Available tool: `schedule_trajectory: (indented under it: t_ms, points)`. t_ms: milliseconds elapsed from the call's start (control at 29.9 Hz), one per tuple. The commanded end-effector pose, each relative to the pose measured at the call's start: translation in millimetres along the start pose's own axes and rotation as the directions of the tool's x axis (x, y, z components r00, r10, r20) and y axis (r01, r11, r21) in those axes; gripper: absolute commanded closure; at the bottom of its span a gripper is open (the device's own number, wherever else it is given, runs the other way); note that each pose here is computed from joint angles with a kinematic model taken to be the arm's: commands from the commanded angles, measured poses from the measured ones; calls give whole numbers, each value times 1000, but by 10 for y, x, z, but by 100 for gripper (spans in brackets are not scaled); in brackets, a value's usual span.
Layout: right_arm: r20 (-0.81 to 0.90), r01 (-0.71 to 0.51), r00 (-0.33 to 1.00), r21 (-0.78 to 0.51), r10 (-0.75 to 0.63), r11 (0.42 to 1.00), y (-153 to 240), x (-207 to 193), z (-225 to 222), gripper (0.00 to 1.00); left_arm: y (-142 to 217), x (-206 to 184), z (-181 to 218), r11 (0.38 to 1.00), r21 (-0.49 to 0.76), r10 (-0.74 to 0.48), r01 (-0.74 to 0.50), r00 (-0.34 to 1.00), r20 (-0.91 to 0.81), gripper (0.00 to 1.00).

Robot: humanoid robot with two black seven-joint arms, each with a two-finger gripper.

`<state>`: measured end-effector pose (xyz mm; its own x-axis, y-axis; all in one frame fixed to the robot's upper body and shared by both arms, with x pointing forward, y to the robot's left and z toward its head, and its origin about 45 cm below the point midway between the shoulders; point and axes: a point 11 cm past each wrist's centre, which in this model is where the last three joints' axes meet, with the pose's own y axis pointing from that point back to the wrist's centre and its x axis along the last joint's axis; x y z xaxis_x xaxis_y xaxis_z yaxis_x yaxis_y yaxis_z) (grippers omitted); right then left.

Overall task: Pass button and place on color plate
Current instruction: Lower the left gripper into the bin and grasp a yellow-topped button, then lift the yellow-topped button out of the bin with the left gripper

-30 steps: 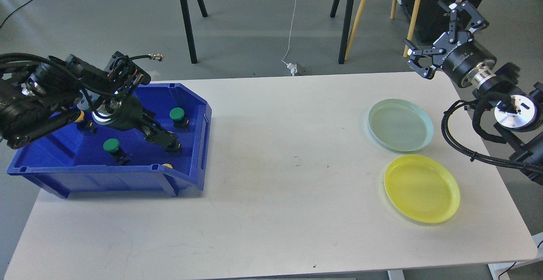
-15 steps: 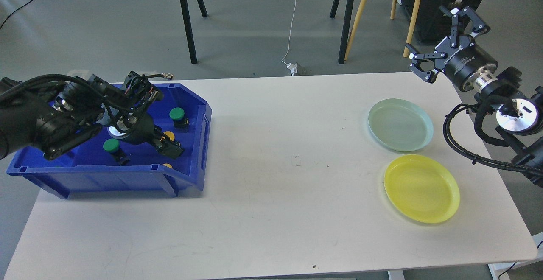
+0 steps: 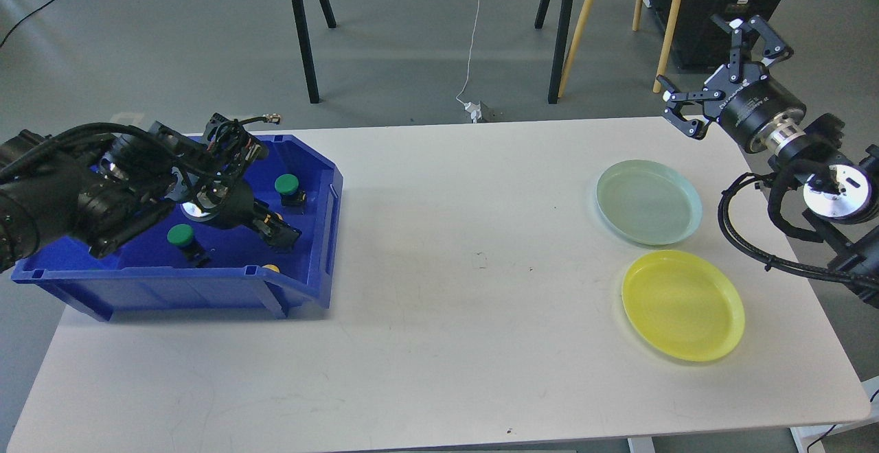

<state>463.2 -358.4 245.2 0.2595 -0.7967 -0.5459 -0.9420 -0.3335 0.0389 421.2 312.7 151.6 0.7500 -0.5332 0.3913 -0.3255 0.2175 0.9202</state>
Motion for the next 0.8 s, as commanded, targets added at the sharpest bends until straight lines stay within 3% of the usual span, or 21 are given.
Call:
schedule_trajectory:
  t_ms: [0, 33, 201, 468, 568, 702, 769]
  points:
    - [3, -7, 1000, 0, 7, 1000, 22, 30, 13, 0, -4, 6, -4, 1000, 4, 9, -10, 1000, 16, 38]
    - [2, -12, 1000, -1, 12, 1000, 36, 47, 13, 0, -4, -5, -13, 1000, 7, 7, -8, 1000, 20, 42]
    - [2, -19, 1000, 0, 19, 1000, 61, 78, 13, 0, -6, -10, -19, 1000, 12, 8, -9, 999, 32, 91]
    - [11, -26, 1000, 6, 26, 1000, 82, 106, 16, 0, 142, -23, -146, 999, 25, 26, -26, 1000, 7, 95]
    - [34, -31, 999, 26, 30, 999, 109, 127, 1, 0, 491, -9, -331, 997, 39, 68, -68, 998, -17, 95]
    - [60, -37, 998, 68, 33, 997, 137, 152, -99, 0, 1199, 350, -311, 972, -10, 232, -233, 972, -48, 95]
    - [54, -25, 998, 76, 21, 997, 151, 127, -161, 0, 1549, 560, -199, 924, -72, 368, -375, 925, -96, 95]
